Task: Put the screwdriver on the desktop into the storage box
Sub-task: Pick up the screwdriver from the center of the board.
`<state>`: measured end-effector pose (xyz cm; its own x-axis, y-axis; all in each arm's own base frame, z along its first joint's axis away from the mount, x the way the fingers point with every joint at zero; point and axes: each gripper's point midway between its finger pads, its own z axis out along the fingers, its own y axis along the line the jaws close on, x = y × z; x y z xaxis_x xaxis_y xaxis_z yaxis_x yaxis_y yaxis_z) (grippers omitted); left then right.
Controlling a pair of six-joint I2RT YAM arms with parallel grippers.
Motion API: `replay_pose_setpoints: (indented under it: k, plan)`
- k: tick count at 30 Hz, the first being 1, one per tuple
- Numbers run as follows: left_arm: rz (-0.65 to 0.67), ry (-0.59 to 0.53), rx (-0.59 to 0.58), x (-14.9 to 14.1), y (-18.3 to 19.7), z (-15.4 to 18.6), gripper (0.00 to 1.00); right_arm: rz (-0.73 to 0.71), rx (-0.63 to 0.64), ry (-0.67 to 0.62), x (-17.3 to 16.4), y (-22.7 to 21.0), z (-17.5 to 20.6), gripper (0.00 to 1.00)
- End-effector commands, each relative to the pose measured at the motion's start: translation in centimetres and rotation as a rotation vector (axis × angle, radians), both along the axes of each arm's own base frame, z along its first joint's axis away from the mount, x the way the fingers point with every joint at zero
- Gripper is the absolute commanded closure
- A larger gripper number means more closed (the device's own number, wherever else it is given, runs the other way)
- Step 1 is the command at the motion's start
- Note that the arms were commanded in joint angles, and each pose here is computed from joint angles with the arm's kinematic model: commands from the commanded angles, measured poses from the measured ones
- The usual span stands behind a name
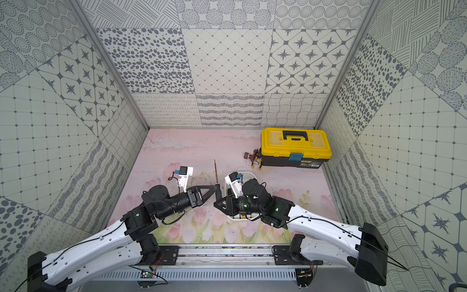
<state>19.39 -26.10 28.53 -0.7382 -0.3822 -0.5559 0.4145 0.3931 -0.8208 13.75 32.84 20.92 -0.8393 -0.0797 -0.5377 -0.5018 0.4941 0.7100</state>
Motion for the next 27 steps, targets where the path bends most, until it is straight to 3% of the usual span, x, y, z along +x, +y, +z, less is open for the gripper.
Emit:
replay_pose_setpoints:
  k: [1, 6, 11, 15, 21, 24, 27]
  plan:
    - [0.003, 0.056, 0.313, 0.9, 0.1, -4.6, 0.23, -0.045, -0.145, -0.057, 0.8, -0.8, -1.6, 1.00]
    - [-0.062, 0.128, 0.377, 1.3, -1.8, -6.6, 0.25, -0.029, -0.154, -0.073, 0.5, 0.0, -1.4, 1.00]
    - [-0.060, 0.165, 0.404, 1.5, -2.0, -7.7, 0.34, -0.037, -0.162, -0.075, 0.6, 0.1, -1.6, 1.00]
    - [0.005, 0.171, 0.389, 2.1, -0.9, -7.4, 0.32, -0.060, -0.161, -0.089, 0.9, -0.2, -1.3, 1.00]
    - [0.135, 0.190, 0.343, 2.9, 1.7, -6.6, 0.21, -0.080, -0.165, -0.099, 1.2, -0.6, -1.0, 1.00]
    - [0.104, 0.198, 0.314, 2.7, 1.2, -6.6, 0.20, -0.064, -0.162, -0.094, 1.0, -0.3, -0.9, 1.00]
    - [0.034, 0.224, 0.295, 2.3, -0.2, -7.0, 0.28, -0.032, -0.159, -0.097, 0.6, 0.3, -0.7, 1.00]
